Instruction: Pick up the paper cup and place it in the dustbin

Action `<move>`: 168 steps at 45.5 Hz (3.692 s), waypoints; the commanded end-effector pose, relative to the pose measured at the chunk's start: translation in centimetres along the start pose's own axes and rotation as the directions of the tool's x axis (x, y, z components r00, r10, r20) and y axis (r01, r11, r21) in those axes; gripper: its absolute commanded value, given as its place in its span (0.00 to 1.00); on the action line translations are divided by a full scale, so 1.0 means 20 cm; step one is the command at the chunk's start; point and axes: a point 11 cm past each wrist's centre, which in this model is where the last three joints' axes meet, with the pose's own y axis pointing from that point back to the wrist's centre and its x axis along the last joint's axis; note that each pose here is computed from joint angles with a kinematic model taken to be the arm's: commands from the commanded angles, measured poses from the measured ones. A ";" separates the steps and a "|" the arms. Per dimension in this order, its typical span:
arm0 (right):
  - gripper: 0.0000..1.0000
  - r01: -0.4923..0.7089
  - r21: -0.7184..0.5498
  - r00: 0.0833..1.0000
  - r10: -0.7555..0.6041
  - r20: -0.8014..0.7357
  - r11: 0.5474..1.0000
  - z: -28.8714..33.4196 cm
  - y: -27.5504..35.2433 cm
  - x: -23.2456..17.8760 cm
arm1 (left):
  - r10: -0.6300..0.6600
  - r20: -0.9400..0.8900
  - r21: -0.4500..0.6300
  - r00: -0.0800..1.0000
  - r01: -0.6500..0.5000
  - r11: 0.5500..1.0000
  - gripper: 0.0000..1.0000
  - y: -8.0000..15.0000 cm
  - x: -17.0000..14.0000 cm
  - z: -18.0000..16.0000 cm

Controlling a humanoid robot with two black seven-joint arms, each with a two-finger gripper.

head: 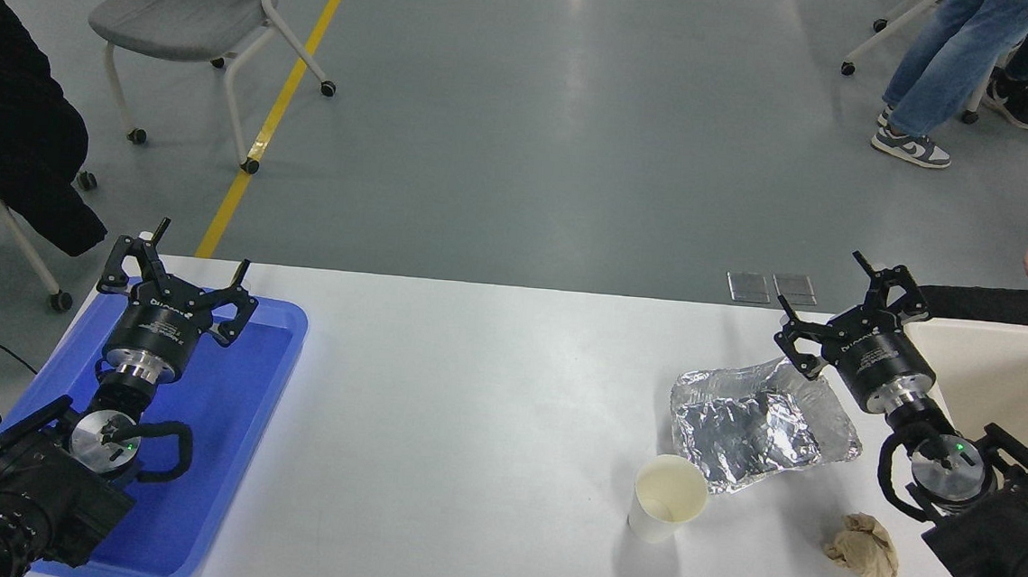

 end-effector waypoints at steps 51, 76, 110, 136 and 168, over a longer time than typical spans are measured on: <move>1.00 0.040 -0.487 0.517 -0.435 -0.737 0.873 -0.42 -0.03 -0.51 | 0.000 0.001 0.001 1.000 0.000 1.000 1.00 0.00 0.00 0.00; 1.00 -0.490 -0.600 -0.137 -0.736 -0.663 0.632 -0.48 0.05 -0.82 | -0.003 -0.001 0.002 1.000 0.003 1.000 1.00 0.00 0.00 0.00; 1.00 -0.742 -0.598 -0.092 -0.930 -0.356 0.302 -0.35 0.50 -1.23 | 0.002 0.001 0.001 1.000 -0.002 1.000 1.00 0.00 0.00 0.00; 1.00 -0.719 -0.629 -0.064 -0.930 -0.363 0.295 -0.35 0.55 -1.33 | 0.001 0.000 -0.001 1.000 -0.001 1.000 1.00 0.00 0.00 0.00; 1.00 -0.648 -0.702 -0.076 -0.942 -0.327 0.296 0.09 0.33 -0.92 | 0.001 -0.001 0.001 1.000 -0.001 1.000 1.00 0.00 0.00 -0.01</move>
